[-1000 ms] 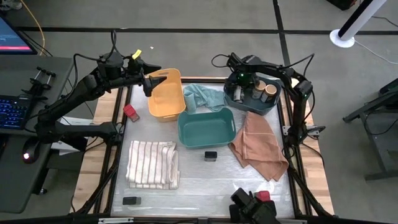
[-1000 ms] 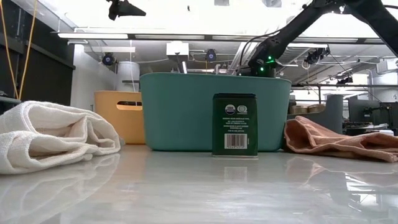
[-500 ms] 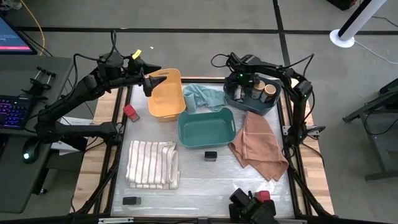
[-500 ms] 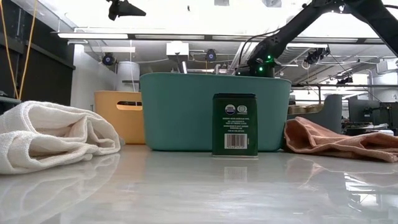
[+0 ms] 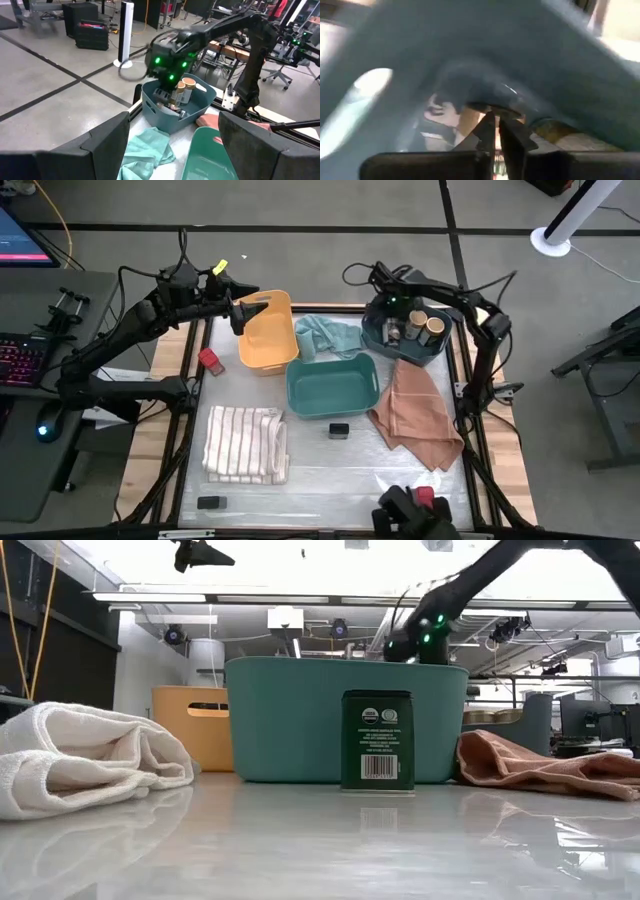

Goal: Sort spices by type
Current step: Put the gold seasoning bottle into the blue bin

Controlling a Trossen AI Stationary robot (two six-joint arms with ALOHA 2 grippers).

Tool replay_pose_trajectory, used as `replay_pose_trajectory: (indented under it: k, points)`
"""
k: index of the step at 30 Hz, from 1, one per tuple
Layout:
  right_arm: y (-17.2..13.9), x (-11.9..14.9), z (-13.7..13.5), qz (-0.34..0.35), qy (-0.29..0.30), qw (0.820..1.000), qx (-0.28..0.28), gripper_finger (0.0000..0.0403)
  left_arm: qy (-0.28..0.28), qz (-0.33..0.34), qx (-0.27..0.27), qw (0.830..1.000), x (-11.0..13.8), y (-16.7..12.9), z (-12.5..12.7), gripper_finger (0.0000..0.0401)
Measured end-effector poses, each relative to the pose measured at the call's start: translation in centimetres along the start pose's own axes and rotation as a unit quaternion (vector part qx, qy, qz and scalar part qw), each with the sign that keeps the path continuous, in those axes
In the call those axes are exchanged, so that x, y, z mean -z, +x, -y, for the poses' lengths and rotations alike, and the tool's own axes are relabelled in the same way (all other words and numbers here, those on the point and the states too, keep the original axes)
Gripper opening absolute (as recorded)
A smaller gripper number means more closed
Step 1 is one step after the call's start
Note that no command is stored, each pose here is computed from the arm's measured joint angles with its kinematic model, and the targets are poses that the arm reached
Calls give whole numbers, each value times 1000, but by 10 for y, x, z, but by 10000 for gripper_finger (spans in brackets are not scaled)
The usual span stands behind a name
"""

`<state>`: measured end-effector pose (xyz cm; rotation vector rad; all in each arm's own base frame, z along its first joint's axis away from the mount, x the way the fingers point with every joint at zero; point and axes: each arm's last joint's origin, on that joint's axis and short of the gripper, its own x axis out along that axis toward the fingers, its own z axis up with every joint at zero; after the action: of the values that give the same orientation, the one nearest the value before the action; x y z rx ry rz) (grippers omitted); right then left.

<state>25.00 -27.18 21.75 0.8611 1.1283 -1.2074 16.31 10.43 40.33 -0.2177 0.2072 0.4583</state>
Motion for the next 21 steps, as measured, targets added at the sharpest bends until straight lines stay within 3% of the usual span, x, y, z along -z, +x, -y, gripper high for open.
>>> replay_pose_trajectory:
  k: [8,11,16,21]
  points:
    - [-48,15,4,30,-29,999,-17,96,0,0,0,1000,0,0,0,290]
    - [-47,22,-2,6,-43,999,-24,151,0,0,0,1000,0,0,0,290]
    - [-36,39,-15,-47,-80,995,23,252,0,0,0,1000,0,0,0,290]
    - [-36,47,-25,-44,-91,994,34,304,0,0,0,1000,0,0,0,290]
